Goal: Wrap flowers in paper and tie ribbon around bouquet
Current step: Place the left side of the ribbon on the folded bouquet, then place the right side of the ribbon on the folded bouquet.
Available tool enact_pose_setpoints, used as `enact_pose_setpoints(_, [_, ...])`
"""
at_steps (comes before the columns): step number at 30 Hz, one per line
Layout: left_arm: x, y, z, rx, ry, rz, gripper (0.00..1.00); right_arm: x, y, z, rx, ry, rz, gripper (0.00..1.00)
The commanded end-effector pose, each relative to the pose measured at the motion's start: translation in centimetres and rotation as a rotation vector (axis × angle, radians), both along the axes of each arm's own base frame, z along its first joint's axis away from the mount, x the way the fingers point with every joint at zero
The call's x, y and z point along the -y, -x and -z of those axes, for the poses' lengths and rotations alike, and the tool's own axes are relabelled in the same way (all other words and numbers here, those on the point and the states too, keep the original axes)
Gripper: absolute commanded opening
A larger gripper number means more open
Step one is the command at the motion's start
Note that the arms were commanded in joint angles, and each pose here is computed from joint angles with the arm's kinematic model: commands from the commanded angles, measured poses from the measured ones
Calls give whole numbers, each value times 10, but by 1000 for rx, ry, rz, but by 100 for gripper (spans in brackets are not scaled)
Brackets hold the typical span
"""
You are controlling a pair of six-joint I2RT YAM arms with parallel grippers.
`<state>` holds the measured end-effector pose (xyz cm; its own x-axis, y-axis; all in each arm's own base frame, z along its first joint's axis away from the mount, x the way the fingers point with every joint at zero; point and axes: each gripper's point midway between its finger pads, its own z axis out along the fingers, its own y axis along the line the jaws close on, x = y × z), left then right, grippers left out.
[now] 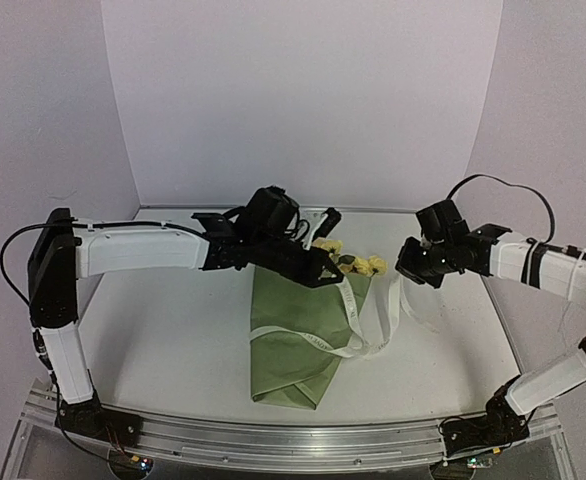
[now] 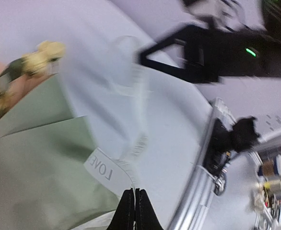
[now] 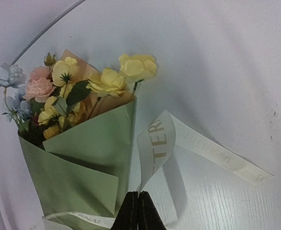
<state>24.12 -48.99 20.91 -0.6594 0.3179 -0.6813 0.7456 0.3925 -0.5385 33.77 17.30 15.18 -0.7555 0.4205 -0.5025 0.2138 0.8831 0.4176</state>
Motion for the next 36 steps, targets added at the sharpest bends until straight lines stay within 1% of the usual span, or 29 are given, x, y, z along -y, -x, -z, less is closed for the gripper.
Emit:
enact_pose_setpoints(1, [46, 83, -59, 77, 243, 426, 0, -55, -26, -47, 66, -139, -213, 2])
enact_pose_setpoints(3, [52, 101, -55, 70, 254, 504, 1, -82, -33, -54, 55, -202, -300, 1])
enact_pose_setpoints(5, [55, 113, -47, 68, 236, 539, 3, -108, -37, -56, 41, -233, -383, 0])
enact_pose_setpoints(6, [56, 116, -43, 73, 223, 545, 7, -124, -36, -59, 37, -252, -436, 0])
enact_pose_setpoints(7, [56, 117, -38, 80, 202, 534, 19, -138, -36, -60, 32, -265, -473, 0])
enact_pose_setpoints(8, [55, 114, -33, 88, 181, 504, 28, -152, -36, -60, 21, -280, -510, 0])
enact_pose_setpoints(10, [48, 102, -33, 121, 172, 401, 40, -175, -31, -57, -3, -308, -580, 0])
enact_pose_setpoints(11, [41, 95, -40, 143, 187, 339, 50, -185, -25, -55, -15, -315, -613, 0])
enact_pose_setpoints(13, [21, 83, -57, 189, 242, 215, 62, -201, -14, -47, -33, -311, -666, 0])
enact_pose_setpoints(15, [0, 72, -66, 186, 264, 106, 64, -212, -3, -41, -44, -304, -708, 0])
enact_pose_setpoints(18, [-42, 58, -83, 190, 323, -77, 64, -224, 14, -35, -49, -286, -773, 0])
enact_pose_setpoints(19, [-59, 52, -89, 185, 351, -151, 64, -228, 19, -33, -51, -278, -791, 2])
enact_pose_setpoints(21, [-104, 28, -85, 179, 362, -381, 65, -233, 30, -28, -59, -254, -825, 6])
enact_pose_setpoints(23, [-155, -1, -66, 126, 312, -629, 65, -238, 43, -22, -72, -223, -862, 8])
enact_pose_setpoints(24, [-175, -14, -53, 80, 277, -707, 68, -240, 46, -22, -68, -202, -873, 11])
enact_pose_setpoints(25, [-189, -23, -39, 35, 243, -747, 70, -242, 52, -18, -77, -174, -892, 15])
enact_pose_setpoints(27, [-203, -33, -18, -27, 197, -785, 74, -248, 68, -13, -102, -132, -938, 20])
enact_pose_setpoints(30, [-200, -43, 2, -103, 145, -748, 77, -248, 83, -7, -111, -51, -967, 39])
enact_pose_setpoints(31, [-196, -44, 14, -138, 100, -724, 77, -242, 82, -6, -102, -20, -951, 46])
enact_pose_setpoints(33, [-188, -47, 32, -192, 33, -682, 77, -227, 85, -7, -88, 29, -917, 54])
enact_pose_setpoints(36, [-172, -46, 46, -210, -37, -582, 72, -195, 86, -21, -36, 80, -824, 65])
